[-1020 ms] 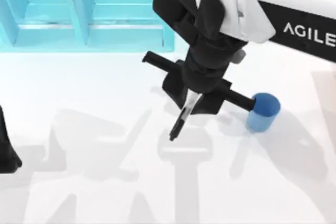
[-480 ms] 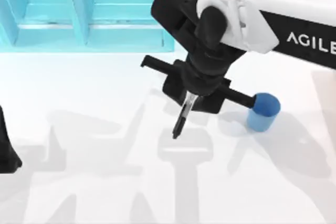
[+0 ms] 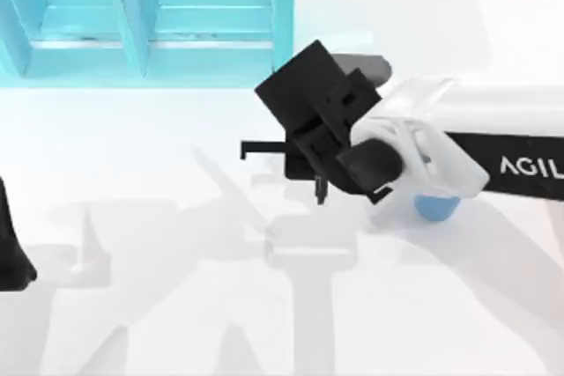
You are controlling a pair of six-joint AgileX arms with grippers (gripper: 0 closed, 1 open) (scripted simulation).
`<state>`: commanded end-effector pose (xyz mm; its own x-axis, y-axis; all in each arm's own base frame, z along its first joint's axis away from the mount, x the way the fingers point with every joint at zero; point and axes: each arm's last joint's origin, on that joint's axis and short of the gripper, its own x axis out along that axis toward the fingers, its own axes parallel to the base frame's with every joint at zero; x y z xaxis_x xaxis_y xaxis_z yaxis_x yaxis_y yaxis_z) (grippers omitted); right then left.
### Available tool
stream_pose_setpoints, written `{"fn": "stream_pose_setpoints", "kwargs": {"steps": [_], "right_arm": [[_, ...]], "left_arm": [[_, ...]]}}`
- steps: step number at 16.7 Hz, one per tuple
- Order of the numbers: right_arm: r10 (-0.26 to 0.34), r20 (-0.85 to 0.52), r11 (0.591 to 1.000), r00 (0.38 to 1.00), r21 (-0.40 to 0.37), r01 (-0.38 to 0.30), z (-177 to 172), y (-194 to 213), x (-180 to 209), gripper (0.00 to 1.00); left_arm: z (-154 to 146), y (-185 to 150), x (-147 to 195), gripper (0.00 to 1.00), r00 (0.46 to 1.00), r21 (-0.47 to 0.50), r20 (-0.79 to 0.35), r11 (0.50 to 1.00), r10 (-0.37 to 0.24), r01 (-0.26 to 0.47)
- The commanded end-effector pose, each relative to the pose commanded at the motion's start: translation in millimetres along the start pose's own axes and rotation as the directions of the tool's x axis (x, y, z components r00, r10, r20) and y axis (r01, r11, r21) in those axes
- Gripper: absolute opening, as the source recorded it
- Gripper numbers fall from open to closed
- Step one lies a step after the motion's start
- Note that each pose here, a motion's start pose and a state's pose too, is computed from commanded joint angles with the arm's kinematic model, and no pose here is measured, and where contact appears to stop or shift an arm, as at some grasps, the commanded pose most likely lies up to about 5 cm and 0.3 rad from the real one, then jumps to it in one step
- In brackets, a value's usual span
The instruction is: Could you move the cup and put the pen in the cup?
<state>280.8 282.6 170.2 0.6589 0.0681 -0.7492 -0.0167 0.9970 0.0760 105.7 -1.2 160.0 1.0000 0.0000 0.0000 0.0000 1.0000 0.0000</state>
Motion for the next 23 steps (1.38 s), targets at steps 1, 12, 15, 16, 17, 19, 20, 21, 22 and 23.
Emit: {"fn": "stream_pose_setpoints", "kwargs": {"steps": [1, 12, 15, 16, 17, 19, 20, 21, 22, 23], "right_arm": [[-0.011, 0.072, 0.999, 0.997, -0.049, 0.015, -8.9, -2.5, 1.9, 0.00], [-0.163, 0.683, 0.952, 0.712, -0.079, 0.294, -72.9, -50.6, -42.1, 0.00], [-0.217, 0.747, 0.959, 0.629, 0.042, 0.281, -71.5, -60.7, -66.9, 0.00], [-0.232, 0.758, 0.960, 0.609, 0.077, 0.270, -70.4, -63.3, -74.1, 0.00], [-0.246, 0.767, 0.960, 0.593, 0.107, 0.259, -69.2, -65.5, -80.2, 0.00], [-0.262, 0.775, 0.959, 0.575, 0.146, 0.241, -67.3, -68.3, -88.3, 0.00], [-0.265, 0.776, 0.959, 0.572, 0.153, 0.237, -66.9, -68.8, -89.8, 0.00], [-0.265, 0.776, 0.959, 0.572, 0.153, 0.237, -66.9, -68.8, -89.8, 0.00], [-0.265, 0.776, 0.959, 0.572, 0.153, 0.237, -66.9, -68.8, -89.8, 0.00], [-0.265, 0.776, 0.959, 0.572, 0.153, 0.237, -66.9, -68.8, -89.8, 0.00]], "left_arm": [[0.0, 0.0, 0.0, 1.00, 1.000, 0.000, 0.000, 1.000, 0.000, 0.000], [0.0, 0.0, 0.0, 1.00, 1.000, 0.000, 0.000, 1.000, 0.000, 0.000], [0.0, 0.0, 0.0, 1.00, 1.000, 0.000, 0.000, 1.000, 0.000, 0.000], [0.0, 0.0, 0.0, 1.00, 1.000, 0.000, 0.000, 1.000, 0.000, 0.000], [0.0, 0.0, 0.0, 1.00, 1.000, 0.000, 0.000, 1.000, 0.000, 0.000], [0.0, 0.0, 0.0, 1.00, 1.000, 0.000, 0.000, 1.000, 0.000, 0.000], [0.0, 0.0, 0.0, 1.00, 1.000, 0.000, 0.000, 1.000, 0.000, 0.000], [0.0, 0.0, 0.0, 1.00, 1.000, 0.000, 0.000, 1.000, 0.000, 0.000], [0.0, 0.0, 0.0, 1.00, 1.000, 0.000, 0.000, 1.000, 0.000, 0.000], [0.0, 0.0, 0.0, 1.00, 1.000, 0.000, 0.000, 1.000, 0.000, 0.000]]}}
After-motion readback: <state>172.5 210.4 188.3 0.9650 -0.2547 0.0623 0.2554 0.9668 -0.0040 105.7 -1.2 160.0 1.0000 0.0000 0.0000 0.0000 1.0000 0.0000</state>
